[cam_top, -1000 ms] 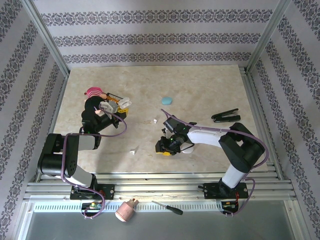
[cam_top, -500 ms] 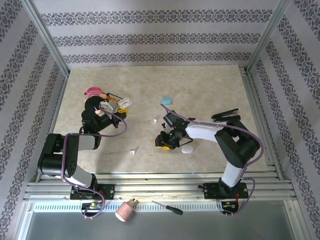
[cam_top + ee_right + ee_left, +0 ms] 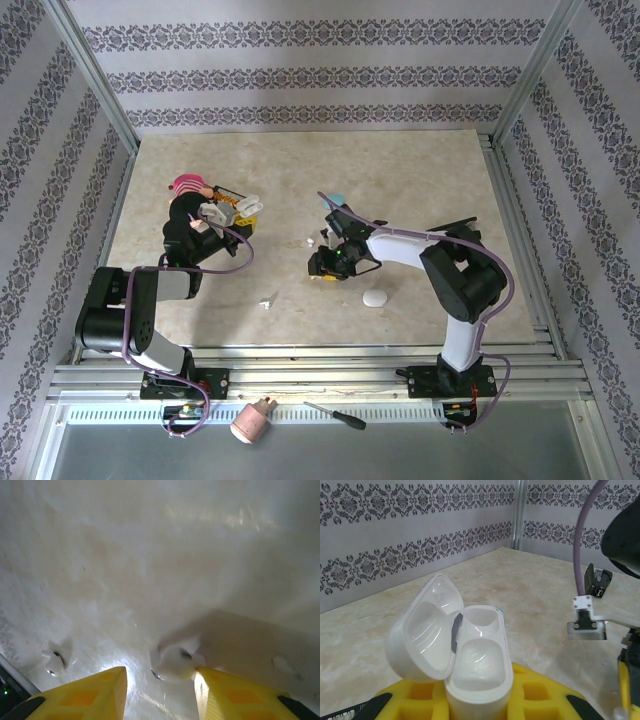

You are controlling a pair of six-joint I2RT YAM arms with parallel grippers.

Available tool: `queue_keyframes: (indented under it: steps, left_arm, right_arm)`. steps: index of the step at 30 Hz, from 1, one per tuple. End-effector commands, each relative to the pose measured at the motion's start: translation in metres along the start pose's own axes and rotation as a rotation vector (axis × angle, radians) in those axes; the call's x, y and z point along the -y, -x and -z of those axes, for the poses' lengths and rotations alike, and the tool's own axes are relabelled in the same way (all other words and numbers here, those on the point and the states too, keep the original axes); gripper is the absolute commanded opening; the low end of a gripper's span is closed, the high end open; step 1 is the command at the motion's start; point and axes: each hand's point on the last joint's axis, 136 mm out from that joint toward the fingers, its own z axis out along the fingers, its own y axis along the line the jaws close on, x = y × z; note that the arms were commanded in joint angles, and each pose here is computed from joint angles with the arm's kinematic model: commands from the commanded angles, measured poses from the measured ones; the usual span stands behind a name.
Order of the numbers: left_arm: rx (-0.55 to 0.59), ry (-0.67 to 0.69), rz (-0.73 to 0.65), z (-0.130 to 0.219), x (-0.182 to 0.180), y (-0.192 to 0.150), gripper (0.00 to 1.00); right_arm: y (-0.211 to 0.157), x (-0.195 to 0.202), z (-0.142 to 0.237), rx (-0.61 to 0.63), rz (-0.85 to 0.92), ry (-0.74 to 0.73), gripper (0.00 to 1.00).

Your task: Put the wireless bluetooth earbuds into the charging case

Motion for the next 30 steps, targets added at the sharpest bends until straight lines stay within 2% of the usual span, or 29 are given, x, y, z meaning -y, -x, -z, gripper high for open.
queue_keyframes:
  steps: [1,8,16,24,30]
  left_arm:
    - [0.037,0.0,-0.04,0.004,-0.002,0.012,0.04]
    - [0.035,0.001,-0.041,0.004,-0.002,0.011,0.04]
    - [0.038,0.007,-0.046,0.004,-0.003,0.012,0.04]
    - [0.041,0.04,-0.053,0.006,-0.008,0.013,0.04]
    - [0.021,0.081,-0.045,0.008,-0.016,0.012,0.04]
  right_arm:
    - [0.016,-0.007,-0.001,0.018,0.055,0.008,0.41]
    - [0.03,-0.011,0.005,0.038,0.093,-0.001,0.41]
    - [0.02,0.002,0.024,0.052,0.18,-0.136,0.43]
    - [0.007,0.023,0.026,0.033,0.383,-0.537,0.44]
    - [0.003,0.013,0.02,0.022,0.48,-0.671,0.42]
